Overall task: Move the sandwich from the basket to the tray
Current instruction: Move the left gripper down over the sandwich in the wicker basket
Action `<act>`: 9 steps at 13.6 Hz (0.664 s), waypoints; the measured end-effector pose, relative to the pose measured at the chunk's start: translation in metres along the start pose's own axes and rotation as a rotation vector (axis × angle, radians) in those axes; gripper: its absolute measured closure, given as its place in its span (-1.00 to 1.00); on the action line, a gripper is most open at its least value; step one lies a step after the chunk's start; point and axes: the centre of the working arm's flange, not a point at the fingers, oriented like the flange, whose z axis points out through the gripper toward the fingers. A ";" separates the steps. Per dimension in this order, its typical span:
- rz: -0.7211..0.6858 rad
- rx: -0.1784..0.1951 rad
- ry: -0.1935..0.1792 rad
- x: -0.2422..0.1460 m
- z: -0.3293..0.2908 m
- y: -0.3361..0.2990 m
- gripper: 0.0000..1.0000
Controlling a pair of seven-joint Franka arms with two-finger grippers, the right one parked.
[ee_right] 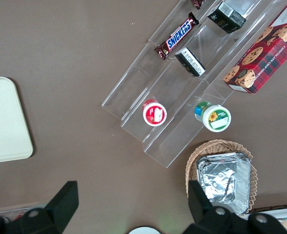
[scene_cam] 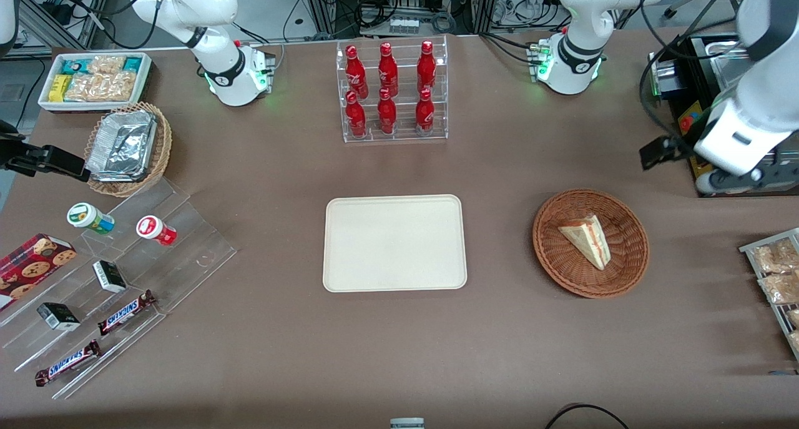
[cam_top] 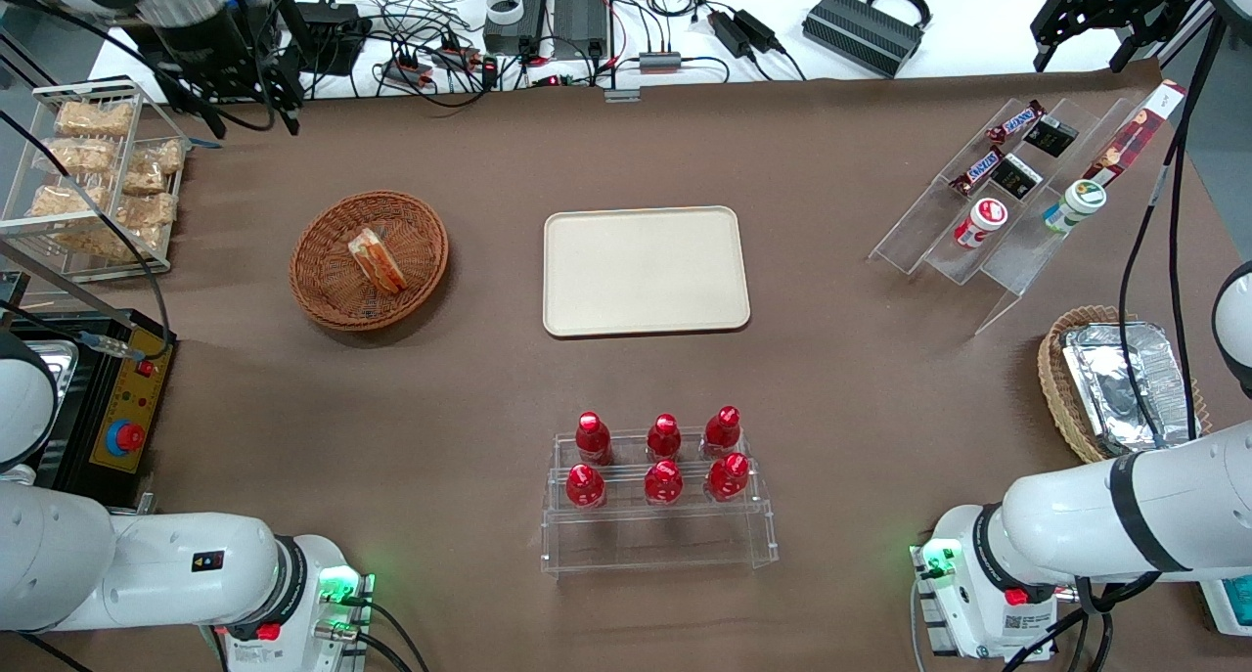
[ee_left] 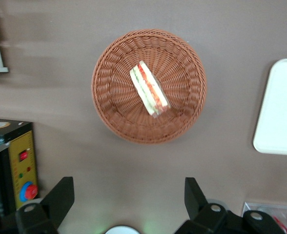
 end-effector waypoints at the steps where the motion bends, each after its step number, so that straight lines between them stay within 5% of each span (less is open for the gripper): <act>1: -0.033 -0.002 0.006 0.006 0.022 0.002 -1.00; 5: -0.235 -0.020 0.037 0.021 0.097 0.009 -1.00; 9: -0.365 -0.022 0.018 0.026 0.153 0.015 -1.00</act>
